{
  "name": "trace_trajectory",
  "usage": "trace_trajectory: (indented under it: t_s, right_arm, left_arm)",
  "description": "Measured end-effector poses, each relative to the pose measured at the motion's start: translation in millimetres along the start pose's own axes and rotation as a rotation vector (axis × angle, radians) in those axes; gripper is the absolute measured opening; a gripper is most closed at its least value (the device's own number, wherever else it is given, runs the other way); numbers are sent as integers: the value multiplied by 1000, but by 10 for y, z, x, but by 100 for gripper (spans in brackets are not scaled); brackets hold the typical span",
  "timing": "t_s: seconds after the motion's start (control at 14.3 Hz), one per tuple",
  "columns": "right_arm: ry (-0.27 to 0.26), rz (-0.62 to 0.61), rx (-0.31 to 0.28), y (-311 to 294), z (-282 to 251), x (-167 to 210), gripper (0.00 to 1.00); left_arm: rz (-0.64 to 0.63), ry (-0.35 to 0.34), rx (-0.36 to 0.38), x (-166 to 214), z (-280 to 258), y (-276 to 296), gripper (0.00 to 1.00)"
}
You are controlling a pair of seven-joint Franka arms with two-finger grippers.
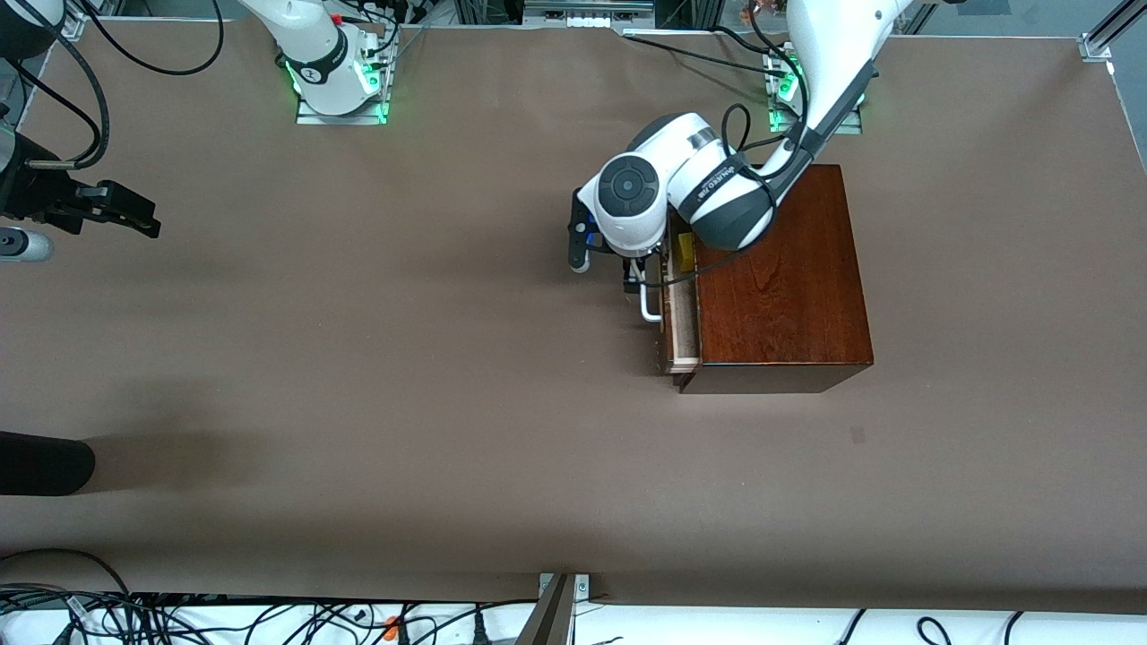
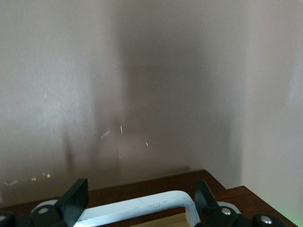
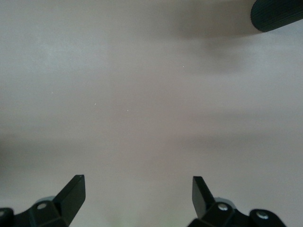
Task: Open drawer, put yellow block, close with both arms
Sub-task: 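Push the drawer fully shut into the box with the left gripper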
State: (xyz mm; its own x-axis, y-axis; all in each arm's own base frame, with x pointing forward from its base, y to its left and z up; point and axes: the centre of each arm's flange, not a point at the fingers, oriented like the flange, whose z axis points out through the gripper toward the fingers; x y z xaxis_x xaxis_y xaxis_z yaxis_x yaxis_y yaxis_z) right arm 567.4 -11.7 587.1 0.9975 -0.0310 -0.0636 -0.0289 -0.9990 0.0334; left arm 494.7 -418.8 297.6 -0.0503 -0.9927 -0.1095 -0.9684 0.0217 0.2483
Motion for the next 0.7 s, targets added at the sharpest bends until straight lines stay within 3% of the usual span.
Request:
trace_trajectory:
  t_s: [0.42,0.7]
  right_arm:
    - [3,13,1,73,-23,-16,100]
    - [5,12,1,70,-41,-27,100]
  left_arm:
    - [-32,-10,-37,-290,4,-156,100]
    - [-78,23,0,-302,-210,-214,100]
